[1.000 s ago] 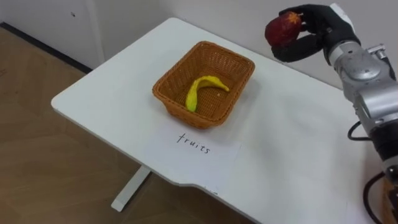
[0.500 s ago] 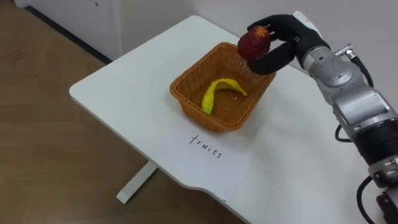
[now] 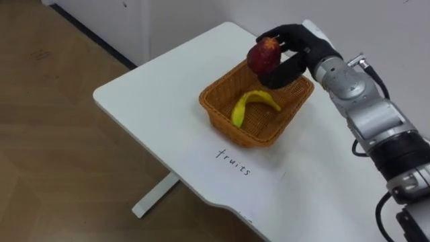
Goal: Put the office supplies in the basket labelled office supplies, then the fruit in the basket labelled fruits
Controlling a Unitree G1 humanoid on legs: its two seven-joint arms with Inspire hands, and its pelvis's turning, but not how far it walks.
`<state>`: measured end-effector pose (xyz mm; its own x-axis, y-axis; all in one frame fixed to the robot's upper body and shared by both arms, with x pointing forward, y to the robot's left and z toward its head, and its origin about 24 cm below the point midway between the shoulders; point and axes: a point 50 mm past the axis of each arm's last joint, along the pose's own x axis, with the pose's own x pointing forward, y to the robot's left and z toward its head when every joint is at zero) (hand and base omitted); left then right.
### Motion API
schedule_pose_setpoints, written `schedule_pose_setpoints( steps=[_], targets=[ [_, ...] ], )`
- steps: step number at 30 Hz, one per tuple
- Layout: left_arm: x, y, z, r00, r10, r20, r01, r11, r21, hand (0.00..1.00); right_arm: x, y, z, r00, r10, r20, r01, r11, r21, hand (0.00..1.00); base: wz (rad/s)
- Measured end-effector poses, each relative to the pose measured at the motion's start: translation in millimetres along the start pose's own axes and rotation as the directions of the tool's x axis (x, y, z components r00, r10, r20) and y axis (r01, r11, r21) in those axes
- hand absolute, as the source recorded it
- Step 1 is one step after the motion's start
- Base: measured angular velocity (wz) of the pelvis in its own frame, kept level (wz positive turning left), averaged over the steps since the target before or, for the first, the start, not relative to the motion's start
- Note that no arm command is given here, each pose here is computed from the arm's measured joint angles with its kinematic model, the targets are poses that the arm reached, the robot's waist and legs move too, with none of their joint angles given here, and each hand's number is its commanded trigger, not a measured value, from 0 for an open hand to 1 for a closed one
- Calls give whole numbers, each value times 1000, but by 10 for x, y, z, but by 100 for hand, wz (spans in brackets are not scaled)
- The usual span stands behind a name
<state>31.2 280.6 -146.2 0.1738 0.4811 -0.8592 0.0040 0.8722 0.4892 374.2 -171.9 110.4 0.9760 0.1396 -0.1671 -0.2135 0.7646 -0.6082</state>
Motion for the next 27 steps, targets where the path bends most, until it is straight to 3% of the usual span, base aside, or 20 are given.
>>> schedule_pose_setpoints(
  steps=[1, 2, 3, 27],
  targets=[
    [0, -2, 2, 1000, -4, 0, 4, 1000, 0, 0, 1, 0, -8, 1000, 0, -4, 0, 1000, 1, 53, 0],
    [1, -2, 2, 1000, -8, 0, 8, 1000, 0, 0, 1, 0, -9, 1000, 0, -4, 0, 1000, 1, 23, 0],
    [2, 1, 0, 1000, -13, -1, 13, 1000, -4, 0, 0, 1, -11, 1000, 1, -4, -1, 1000, 2, 0, 0],
    [22, 45, 71, 1000, 13, 11, -14, 1000, 22, 0, -11, 26, 33, 999, 36, 18, -36, 999, -4, 0, -4]
  ],
)
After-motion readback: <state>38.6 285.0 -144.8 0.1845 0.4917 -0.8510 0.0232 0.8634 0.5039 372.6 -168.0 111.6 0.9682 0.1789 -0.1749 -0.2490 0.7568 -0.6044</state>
